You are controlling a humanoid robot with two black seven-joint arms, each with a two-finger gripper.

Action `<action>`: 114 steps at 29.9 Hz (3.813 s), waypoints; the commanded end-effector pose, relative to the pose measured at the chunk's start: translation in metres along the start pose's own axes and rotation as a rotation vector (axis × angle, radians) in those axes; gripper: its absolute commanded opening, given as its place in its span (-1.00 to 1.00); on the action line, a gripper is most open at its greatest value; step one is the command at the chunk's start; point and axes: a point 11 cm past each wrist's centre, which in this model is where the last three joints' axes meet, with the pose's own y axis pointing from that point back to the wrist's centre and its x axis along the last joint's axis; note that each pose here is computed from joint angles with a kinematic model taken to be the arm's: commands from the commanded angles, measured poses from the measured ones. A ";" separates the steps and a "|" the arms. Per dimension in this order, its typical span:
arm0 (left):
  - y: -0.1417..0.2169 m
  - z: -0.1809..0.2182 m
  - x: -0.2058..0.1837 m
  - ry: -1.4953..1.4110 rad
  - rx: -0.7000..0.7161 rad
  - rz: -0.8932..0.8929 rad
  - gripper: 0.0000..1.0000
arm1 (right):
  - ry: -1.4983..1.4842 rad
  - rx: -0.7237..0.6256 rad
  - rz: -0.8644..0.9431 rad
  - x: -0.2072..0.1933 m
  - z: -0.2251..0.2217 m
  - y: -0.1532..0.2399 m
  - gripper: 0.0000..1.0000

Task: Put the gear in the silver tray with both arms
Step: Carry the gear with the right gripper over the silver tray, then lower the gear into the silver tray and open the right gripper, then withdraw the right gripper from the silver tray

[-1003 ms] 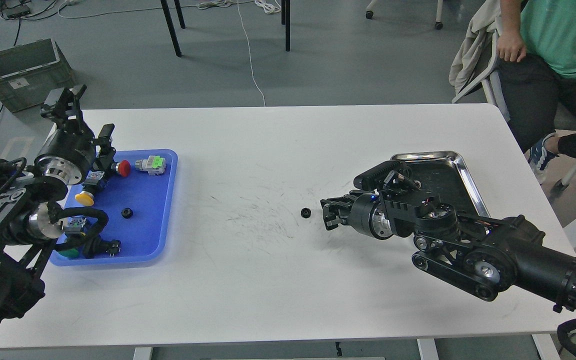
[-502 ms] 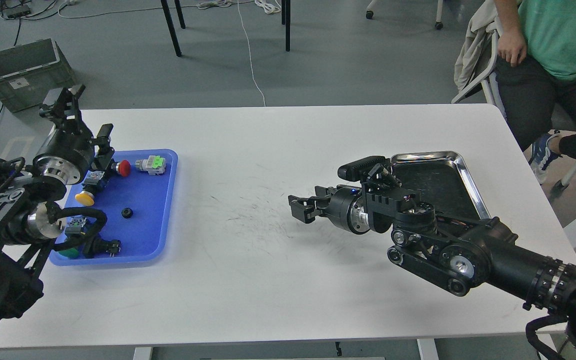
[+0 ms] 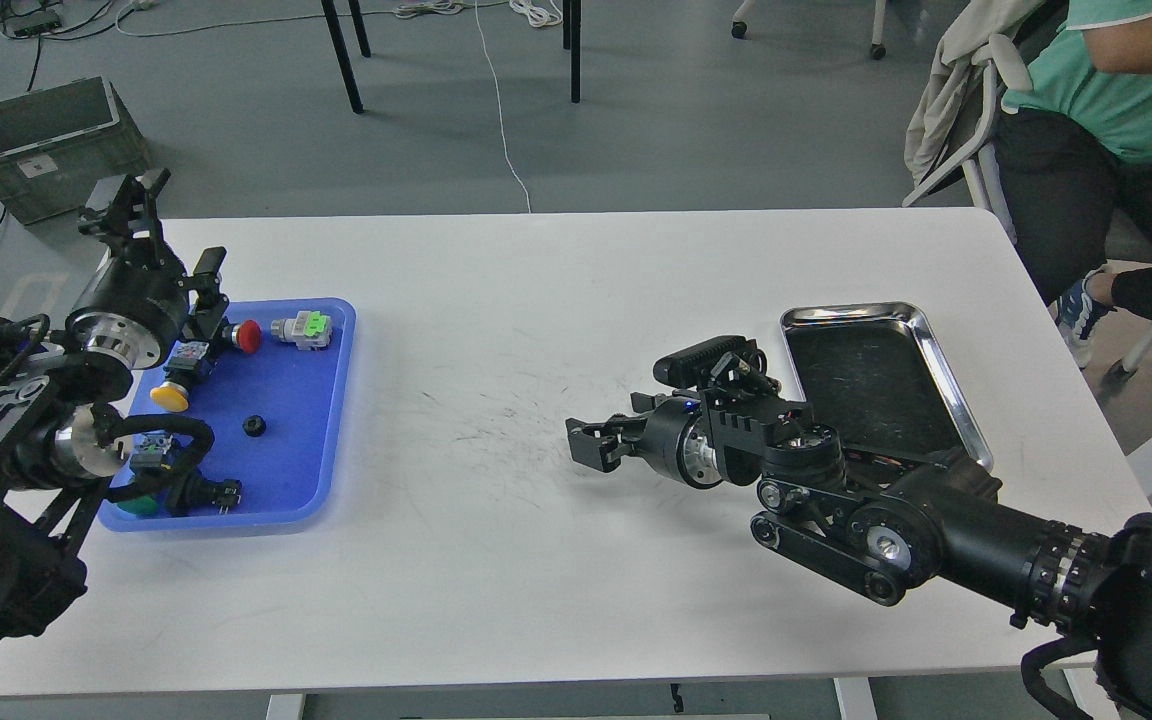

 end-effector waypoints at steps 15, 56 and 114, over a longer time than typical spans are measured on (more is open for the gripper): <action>0.000 0.000 -0.001 0.001 0.000 -0.001 0.96 | 0.090 0.003 -0.042 -0.007 -0.004 -0.002 0.18; 0.000 0.002 -0.001 -0.034 -0.002 -0.008 0.96 | 0.186 -0.090 0.036 0.057 0.054 0.039 -0.96; -0.005 0.003 -0.011 -0.068 0.005 -0.040 0.96 | -0.199 -0.366 0.253 0.018 0.224 0.097 0.97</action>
